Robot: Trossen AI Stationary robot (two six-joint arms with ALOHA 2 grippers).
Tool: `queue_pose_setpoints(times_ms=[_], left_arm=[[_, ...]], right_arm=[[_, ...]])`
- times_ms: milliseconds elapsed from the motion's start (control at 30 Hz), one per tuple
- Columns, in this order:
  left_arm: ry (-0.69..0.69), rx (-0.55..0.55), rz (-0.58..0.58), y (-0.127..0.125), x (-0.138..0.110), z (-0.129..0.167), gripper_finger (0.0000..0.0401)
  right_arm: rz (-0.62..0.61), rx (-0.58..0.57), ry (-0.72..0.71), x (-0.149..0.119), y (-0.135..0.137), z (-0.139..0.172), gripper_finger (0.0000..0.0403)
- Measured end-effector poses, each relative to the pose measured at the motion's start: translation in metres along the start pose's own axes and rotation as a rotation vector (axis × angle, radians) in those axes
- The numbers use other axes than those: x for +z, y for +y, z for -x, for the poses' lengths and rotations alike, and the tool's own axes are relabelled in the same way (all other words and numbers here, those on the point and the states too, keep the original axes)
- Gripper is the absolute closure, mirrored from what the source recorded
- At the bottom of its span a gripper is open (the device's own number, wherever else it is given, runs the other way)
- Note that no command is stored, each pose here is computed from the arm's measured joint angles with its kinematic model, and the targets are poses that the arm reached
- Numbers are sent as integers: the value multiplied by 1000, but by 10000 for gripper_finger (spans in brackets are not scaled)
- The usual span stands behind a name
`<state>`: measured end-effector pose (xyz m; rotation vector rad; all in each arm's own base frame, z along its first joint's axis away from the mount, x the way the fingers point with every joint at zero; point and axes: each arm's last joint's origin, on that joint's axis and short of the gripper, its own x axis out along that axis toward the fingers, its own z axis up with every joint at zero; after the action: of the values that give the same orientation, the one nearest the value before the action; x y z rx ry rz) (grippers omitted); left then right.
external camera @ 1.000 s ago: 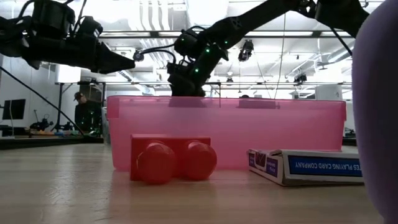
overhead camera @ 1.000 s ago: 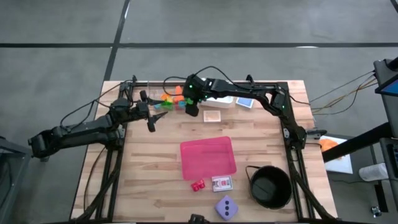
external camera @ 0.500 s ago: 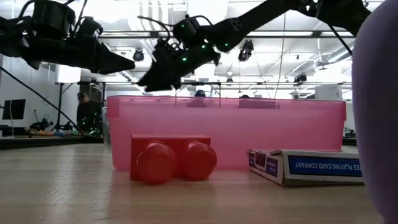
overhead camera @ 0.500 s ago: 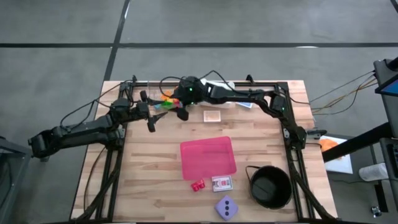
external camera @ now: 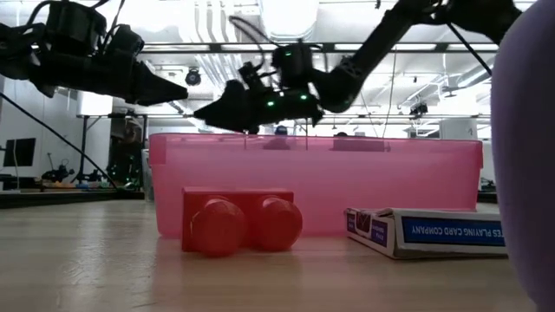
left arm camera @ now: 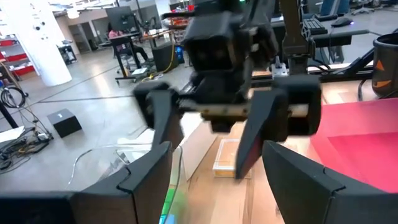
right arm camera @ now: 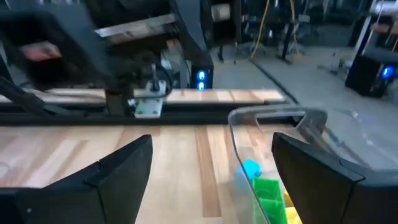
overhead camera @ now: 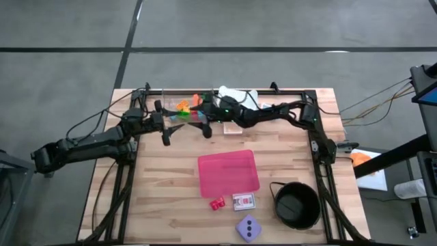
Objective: Pick & Place Toys
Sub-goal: Put the red game piece into the transparent bin
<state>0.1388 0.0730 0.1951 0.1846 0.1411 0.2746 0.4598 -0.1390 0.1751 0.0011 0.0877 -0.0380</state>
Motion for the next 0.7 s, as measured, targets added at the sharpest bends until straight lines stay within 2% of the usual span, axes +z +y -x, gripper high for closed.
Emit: queue_pose_setpoints(times_ms=[233, 467, 700], left_arm=[[12, -2, 3, 0, -1, -1, 146], [52, -12, 16, 0, -7, -5, 146], [90, -18, 23, 0, -15, -14, 145]], right_arm=[[34, -11, -93, 4, 28, 54, 73], [46, -77, -27, -5, 54, 108, 73], [43, -135, 28, -23, 71, 145, 73]])
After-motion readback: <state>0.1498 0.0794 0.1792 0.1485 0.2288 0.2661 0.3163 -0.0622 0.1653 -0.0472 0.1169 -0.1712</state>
